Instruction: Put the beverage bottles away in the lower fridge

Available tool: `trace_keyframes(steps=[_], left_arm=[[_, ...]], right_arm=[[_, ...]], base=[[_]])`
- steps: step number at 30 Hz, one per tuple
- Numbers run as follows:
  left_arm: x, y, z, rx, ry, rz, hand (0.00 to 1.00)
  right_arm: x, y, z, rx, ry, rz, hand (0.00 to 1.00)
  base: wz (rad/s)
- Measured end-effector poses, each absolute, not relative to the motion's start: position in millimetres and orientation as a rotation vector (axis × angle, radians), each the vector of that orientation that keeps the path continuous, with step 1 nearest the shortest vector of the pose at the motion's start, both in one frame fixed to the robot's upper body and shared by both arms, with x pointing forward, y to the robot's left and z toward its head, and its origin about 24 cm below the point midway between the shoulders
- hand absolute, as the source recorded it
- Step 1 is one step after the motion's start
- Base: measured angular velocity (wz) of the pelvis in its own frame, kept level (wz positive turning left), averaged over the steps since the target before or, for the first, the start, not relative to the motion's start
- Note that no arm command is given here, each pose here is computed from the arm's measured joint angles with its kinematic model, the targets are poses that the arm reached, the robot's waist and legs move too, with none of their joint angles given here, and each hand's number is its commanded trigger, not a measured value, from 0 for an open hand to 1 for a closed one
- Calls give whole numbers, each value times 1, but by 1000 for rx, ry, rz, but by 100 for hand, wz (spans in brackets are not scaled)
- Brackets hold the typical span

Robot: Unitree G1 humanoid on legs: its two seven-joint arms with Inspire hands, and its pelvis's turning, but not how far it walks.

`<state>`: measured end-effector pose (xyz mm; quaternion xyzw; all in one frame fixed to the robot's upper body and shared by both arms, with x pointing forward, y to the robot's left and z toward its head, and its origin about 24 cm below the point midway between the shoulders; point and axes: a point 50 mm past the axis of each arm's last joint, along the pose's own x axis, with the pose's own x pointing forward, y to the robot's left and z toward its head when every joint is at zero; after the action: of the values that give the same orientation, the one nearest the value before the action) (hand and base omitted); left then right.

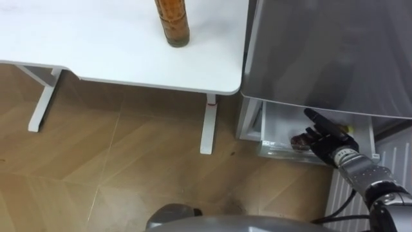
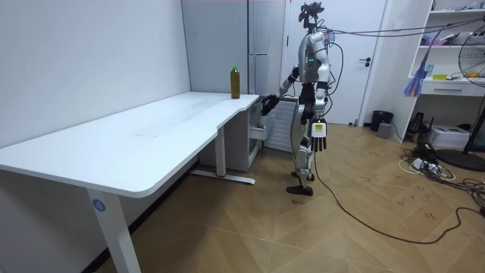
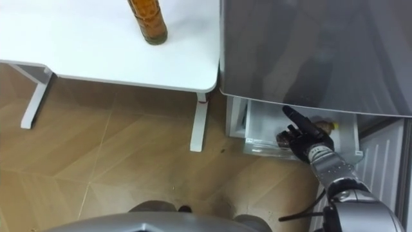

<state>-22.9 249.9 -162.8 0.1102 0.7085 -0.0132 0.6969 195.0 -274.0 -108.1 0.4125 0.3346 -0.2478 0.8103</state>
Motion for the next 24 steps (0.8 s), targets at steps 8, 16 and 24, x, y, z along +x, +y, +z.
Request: trace_keyframes(steps=[8,16,24], left_arm=[[-18,250,-163,255,1569,-22,0],[-14,250,-163,257,1557,-24,0],[-11,249,-163,249,1553,-40,0]], right_arm=[[195,-274,-108,875,717,-527,0],[195,-273,-108,879,724,-522,0],[194,-271,-108,807,743,-415,0]], base=[[0],[0],[-1]])
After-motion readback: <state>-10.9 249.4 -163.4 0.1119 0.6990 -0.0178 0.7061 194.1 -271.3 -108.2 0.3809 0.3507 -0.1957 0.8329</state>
